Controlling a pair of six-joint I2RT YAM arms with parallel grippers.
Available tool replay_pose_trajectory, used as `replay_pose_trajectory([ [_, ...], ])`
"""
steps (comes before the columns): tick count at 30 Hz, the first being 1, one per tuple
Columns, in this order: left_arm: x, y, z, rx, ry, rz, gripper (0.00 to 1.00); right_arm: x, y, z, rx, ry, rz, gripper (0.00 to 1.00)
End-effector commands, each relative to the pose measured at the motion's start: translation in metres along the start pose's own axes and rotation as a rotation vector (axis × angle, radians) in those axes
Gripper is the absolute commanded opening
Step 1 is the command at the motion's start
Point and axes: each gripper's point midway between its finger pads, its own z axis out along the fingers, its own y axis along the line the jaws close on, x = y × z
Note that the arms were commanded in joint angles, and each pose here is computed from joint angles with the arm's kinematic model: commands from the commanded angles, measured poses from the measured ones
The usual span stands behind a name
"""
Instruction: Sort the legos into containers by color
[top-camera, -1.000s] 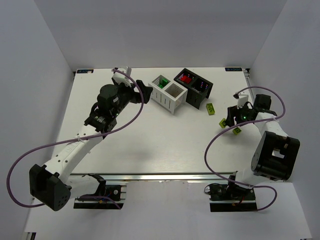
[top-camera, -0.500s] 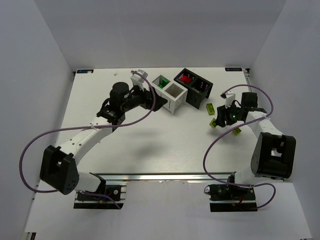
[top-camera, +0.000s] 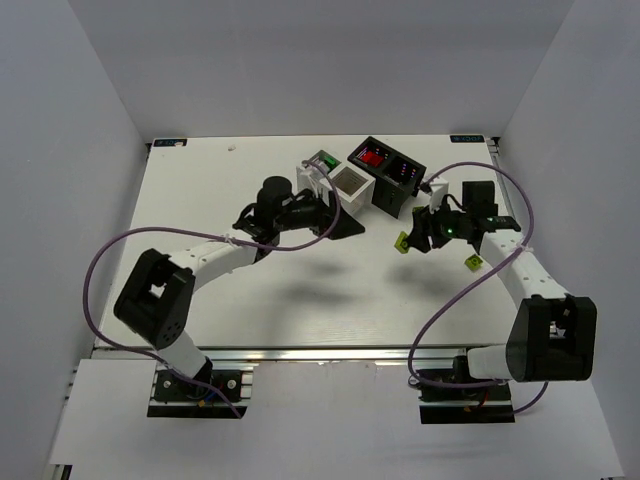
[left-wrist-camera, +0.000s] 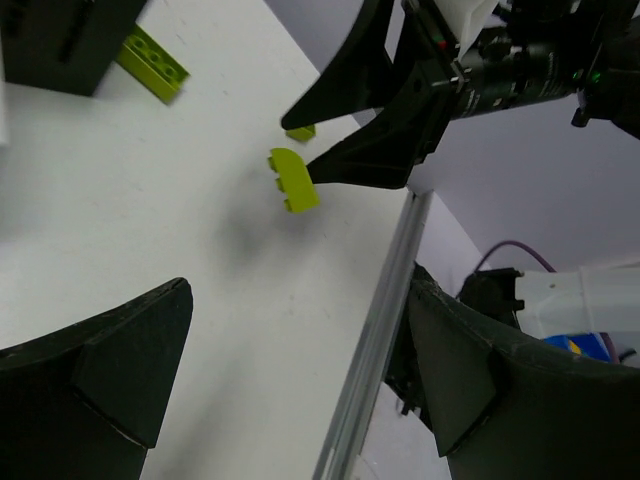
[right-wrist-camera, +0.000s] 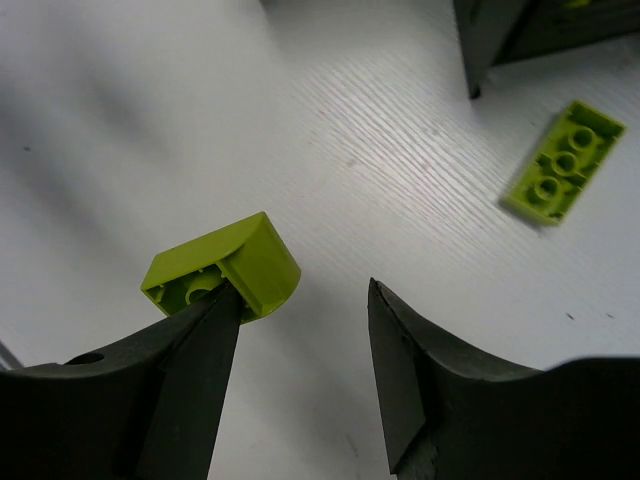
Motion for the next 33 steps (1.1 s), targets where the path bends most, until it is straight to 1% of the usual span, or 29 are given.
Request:
replay_pose_trajectory([
  [1,0.022,-0.018,0.015,0.073,0.056,-0.047,0.98,-0.031,0.022,-0.006,-0.036,-0.066,0.010,0.59],
  [4,0.035,-0.013,0.024,0.067,0.086,-0.086,0.98,-0.042,0.038,-0.008,-0.061,-0.085,0.020,0.59],
  [10,0.040,-0.014,0.026,0.061,0.104,-0.093,0.95,-0.052,0.063,-0.008,-0.082,-0.120,0.005,0.59],
  [17,0.051,-0.013,0.032,0.064,0.150,-0.109,0.88,-0.057,0.092,0.005,-0.118,-0.118,-0.017,0.59],
  [27,0.051,-0.019,0.032,0.083,0.160,-0.108,0.82,-0.059,0.084,0.013,-0.035,-0.119,0.000,0.58],
  [33,0.057,-0.014,0.036,0.076,0.179,-0.130,0.74,-0.059,0.085,0.018,-0.028,-0.117,0.022,0.58],
])
